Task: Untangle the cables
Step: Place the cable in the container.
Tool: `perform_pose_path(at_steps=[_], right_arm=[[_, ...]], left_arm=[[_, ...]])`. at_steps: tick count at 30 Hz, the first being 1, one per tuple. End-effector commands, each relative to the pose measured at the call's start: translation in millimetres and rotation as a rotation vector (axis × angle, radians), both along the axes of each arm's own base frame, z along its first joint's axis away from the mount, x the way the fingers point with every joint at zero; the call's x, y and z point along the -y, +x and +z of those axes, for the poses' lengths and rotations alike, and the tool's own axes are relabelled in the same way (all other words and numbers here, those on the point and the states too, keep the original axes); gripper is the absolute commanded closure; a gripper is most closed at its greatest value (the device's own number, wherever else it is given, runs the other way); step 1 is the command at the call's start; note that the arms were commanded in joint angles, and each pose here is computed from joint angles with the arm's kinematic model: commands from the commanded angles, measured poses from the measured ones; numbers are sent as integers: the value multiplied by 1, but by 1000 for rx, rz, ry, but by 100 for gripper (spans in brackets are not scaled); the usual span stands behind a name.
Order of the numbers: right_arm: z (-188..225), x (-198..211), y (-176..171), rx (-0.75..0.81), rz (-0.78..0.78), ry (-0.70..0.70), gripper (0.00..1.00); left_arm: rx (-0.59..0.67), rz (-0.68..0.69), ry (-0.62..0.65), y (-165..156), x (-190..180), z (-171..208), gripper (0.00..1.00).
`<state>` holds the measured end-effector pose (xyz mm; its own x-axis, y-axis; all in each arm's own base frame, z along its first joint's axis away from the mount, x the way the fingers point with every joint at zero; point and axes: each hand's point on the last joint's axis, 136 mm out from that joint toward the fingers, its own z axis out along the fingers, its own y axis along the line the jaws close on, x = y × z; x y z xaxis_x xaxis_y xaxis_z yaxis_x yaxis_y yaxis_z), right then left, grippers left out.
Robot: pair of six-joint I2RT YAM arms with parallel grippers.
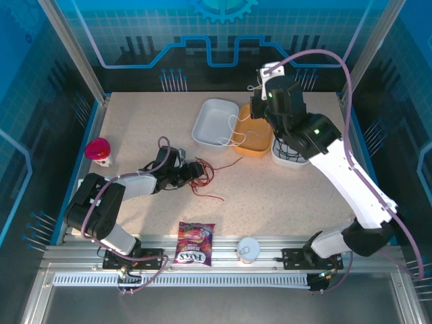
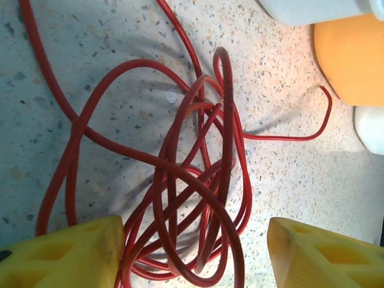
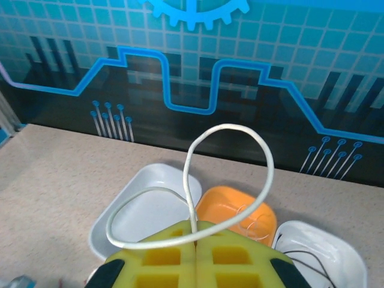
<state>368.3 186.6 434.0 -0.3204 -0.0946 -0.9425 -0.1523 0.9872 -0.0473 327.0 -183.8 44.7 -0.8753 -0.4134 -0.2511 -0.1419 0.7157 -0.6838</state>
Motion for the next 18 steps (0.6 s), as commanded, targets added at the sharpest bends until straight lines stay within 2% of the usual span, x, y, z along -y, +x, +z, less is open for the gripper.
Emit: perform_pose_path(at_steps=[1, 9, 14, 18], right_arm=[[-3, 6, 28, 11, -65, -73, 100], [-39, 27, 93, -53, -175, -105, 100], [-79, 36, 128, -115, -213, -88, 100], [-112, 43, 148, -172, -247, -103, 100]], left_arm=[[43, 32, -28, 10, 2, 21, 31], [70, 73, 37, 2, -14, 38, 13], [95, 82, 71, -4, -22, 49, 1], [111, 98, 94, -8, -29, 54, 1]])
